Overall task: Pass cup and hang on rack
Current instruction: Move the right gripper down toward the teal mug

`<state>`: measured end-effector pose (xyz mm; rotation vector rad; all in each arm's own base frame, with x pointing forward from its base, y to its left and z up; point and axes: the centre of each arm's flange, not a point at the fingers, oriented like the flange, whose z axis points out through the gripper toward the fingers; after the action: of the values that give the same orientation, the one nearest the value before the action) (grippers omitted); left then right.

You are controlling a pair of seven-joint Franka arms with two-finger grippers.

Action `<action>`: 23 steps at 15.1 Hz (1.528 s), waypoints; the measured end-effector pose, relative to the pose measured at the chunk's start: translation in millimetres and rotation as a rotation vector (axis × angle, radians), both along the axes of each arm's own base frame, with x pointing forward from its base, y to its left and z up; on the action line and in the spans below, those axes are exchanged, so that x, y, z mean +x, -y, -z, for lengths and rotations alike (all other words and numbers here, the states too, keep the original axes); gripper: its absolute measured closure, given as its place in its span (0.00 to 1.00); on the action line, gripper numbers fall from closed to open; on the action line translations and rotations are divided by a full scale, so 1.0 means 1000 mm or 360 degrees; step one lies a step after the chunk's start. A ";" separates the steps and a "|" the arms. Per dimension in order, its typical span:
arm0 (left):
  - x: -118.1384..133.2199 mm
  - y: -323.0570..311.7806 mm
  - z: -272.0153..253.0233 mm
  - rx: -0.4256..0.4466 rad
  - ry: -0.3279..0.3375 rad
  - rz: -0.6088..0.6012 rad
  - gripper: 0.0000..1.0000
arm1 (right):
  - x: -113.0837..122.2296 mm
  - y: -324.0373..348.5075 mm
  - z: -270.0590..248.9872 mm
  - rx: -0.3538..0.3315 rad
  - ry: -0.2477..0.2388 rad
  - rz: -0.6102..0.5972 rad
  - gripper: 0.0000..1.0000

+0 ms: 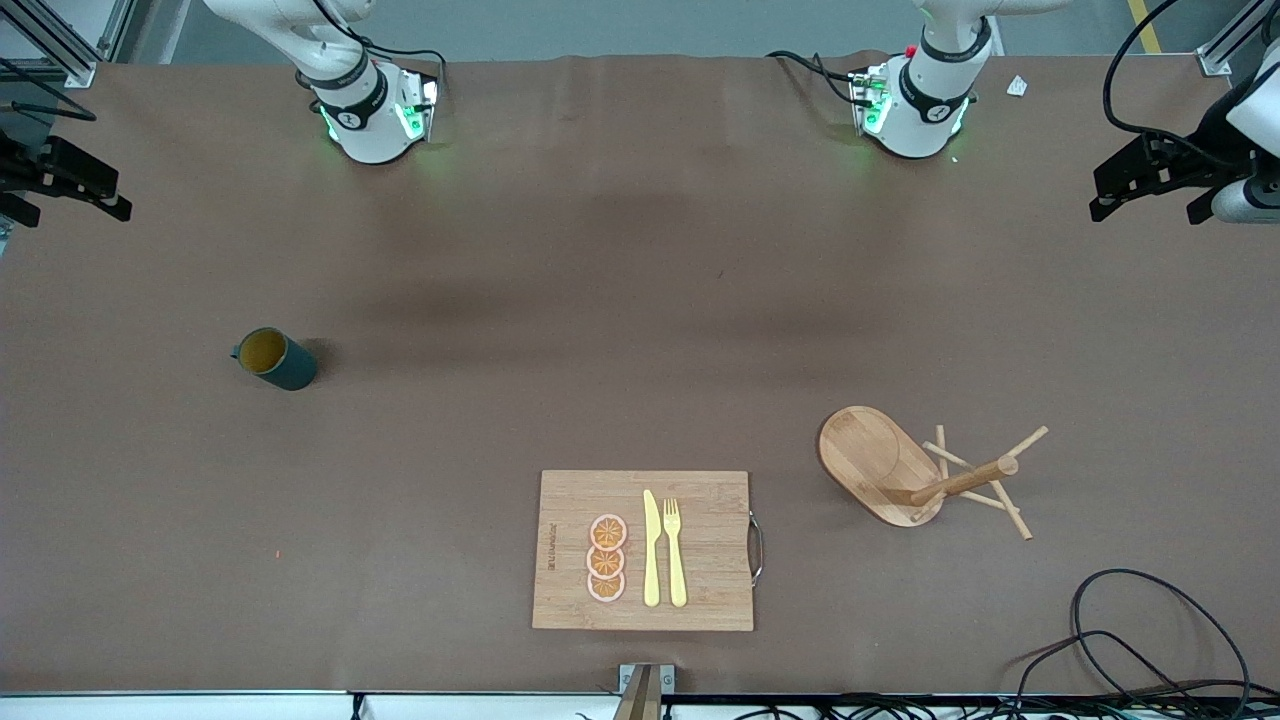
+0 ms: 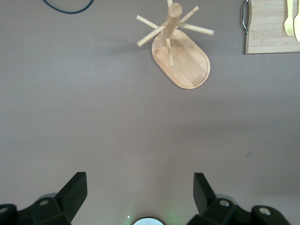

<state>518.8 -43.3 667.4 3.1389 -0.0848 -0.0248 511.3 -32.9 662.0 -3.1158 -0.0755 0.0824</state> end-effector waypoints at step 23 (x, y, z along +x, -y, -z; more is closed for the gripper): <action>0.022 -0.019 0.035 -0.0002 -0.0106 -0.0053 0.00 | 0.096 0.052 0.209 0.0036 -0.0154 -0.0324 0.00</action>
<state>540.7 -24.2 632.8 3.1342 -0.0320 -0.1286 607.5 -84.9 453.2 -3.0651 -0.3887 0.2340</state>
